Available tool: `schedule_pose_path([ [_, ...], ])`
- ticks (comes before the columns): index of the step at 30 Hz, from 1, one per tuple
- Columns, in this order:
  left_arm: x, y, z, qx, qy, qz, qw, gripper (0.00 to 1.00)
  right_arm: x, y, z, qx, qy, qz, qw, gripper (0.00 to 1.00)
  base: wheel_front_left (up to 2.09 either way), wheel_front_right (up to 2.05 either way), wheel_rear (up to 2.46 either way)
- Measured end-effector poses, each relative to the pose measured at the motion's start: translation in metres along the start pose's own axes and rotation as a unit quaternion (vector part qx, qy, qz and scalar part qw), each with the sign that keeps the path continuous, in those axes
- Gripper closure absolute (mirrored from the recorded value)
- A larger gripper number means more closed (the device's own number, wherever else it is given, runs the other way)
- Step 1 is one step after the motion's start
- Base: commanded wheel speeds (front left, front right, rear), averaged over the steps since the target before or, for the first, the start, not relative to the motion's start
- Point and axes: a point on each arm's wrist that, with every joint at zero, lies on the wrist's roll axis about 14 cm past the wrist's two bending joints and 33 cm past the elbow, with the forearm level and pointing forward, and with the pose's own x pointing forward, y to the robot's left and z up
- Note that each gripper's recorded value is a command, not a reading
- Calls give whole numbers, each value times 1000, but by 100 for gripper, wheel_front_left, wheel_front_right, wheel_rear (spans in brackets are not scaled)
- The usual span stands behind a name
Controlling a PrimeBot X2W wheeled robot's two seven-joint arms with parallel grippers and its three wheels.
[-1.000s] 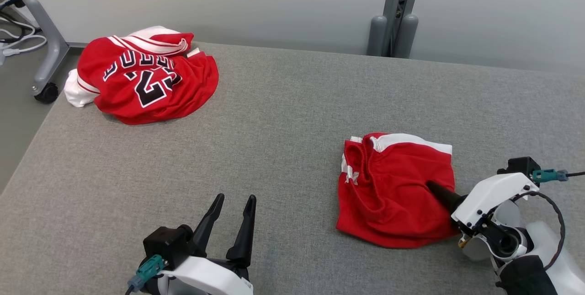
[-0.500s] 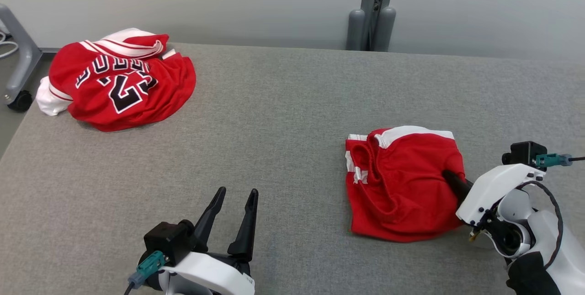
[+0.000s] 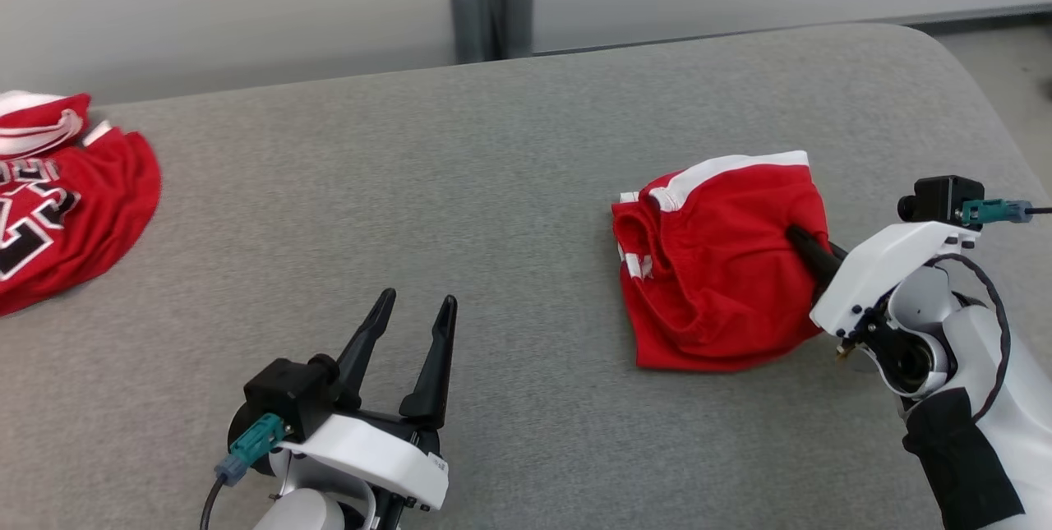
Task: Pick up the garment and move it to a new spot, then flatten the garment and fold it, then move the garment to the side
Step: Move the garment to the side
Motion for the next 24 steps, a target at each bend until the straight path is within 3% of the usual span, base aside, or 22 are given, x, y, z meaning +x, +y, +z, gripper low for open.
schedule_pose_path([
  [9,42,-40,-17,-5,25,-78,997,0,-22,-53,24,9,-37,-67,997,100,0,0,0],
  [24,56,-8,-13,5,22,-50,999,0,5,-85,63,-33,-55,-110,992,100,0,0,0],
])
